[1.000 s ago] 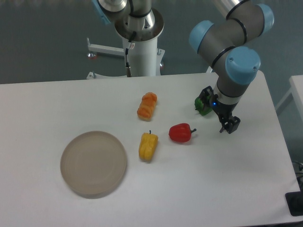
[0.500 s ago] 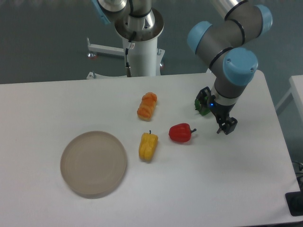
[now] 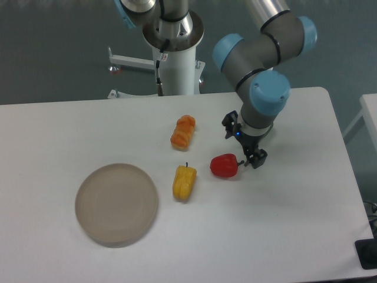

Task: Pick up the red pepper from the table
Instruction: 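Move the open gripper toward the red bell pepper and lower it, then close the gripper around the red bell pepper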

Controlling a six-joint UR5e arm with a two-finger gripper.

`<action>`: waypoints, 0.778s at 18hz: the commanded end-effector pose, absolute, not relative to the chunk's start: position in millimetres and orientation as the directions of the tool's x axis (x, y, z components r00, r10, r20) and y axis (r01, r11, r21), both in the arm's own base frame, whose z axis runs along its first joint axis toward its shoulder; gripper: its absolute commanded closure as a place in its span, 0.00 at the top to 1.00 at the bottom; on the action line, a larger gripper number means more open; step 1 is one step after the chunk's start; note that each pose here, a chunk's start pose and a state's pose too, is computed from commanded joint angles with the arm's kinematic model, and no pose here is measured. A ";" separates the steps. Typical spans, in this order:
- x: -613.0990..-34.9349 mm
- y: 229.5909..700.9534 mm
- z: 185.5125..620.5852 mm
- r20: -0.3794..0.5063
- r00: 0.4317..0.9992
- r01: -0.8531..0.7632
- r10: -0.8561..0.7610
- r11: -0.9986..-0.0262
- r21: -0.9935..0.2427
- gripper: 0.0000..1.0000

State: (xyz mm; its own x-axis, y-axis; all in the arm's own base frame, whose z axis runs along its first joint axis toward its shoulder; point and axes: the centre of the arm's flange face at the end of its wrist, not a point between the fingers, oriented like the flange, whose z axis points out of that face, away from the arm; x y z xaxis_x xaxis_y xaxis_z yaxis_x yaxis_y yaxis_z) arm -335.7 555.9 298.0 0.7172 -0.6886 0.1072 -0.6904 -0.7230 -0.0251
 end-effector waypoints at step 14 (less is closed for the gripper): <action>-329.3 558.5 246.7 0.020 0.556 -0.831 -0.831 -0.556 -0.030 1.00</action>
